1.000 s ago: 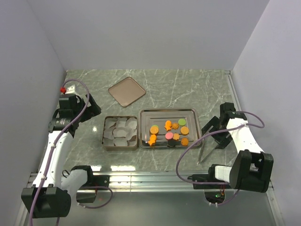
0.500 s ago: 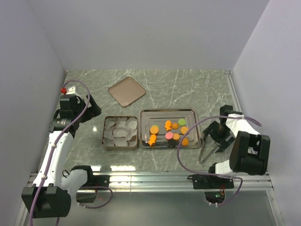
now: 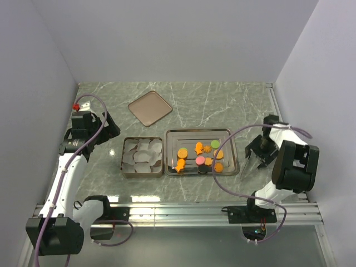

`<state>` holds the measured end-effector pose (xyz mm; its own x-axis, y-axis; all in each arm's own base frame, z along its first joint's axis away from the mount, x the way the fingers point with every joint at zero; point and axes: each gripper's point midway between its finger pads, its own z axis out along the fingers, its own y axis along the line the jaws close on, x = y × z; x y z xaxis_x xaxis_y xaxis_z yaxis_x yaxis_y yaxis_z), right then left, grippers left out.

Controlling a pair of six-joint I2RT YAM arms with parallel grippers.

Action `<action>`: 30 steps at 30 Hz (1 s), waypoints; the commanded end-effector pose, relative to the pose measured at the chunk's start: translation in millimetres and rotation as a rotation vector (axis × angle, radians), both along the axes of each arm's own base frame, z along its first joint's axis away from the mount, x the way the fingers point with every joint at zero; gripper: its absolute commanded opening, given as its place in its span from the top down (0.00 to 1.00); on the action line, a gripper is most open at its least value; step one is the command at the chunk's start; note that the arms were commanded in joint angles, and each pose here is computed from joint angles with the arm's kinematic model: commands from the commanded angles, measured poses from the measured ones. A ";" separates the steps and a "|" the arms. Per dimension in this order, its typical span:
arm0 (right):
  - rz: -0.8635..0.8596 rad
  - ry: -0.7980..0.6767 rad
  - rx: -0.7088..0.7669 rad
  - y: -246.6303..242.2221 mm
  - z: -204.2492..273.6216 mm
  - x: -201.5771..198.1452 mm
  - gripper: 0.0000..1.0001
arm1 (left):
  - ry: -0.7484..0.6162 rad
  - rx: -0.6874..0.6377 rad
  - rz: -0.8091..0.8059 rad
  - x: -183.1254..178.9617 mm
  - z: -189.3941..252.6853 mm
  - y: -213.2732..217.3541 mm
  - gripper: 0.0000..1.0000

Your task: Pack the cookies

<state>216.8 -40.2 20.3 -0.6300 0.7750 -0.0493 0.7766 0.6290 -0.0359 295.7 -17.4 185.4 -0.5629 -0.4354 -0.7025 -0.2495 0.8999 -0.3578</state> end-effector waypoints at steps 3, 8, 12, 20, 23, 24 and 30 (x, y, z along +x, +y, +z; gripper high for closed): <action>0.048 -0.087 -0.132 -37.6 23.1 56.9 0.24 | -0.028 0.003 -0.026 6.1 3.3 -2.9 0.01; 0.135 -0.073 -0.131 -43.0 10.8 87.5 0.27 | -0.016 0.001 -0.024 6.6 0.4 -2.5 0.00; 0.142 -0.048 -0.130 -44.3 1.9 94.2 0.27 | -0.012 0.003 -0.023 6.2 -0.6 -2.5 0.00; 0.181 -0.023 -0.110 -31.2 -13.3 90.3 0.20 | -0.002 -0.001 -0.023 7.6 -3.5 -2.6 0.01; 0.198 -0.022 -0.110 -23.7 -17.1 86.7 0.22 | 0.001 0.001 -0.022 7.9 -4.4 -2.5 0.01; 0.195 -0.016 -0.110 -22.1 -17.8 85.7 0.23 | 0.001 0.002 -0.021 7.5 -4.2 -2.2 0.01; 0.201 -0.006 -0.075 -7.5 -25.8 83.2 0.54 | 0.003 0.003 -0.017 8.1 -4.9 -1.7 0.00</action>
<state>314.5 -57.8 10.8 -0.7592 0.6307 -0.1607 0.6451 0.7619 -0.0581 298.4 -18.4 175.8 -0.5875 -0.4360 -0.6818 -0.2565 0.8993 -0.3541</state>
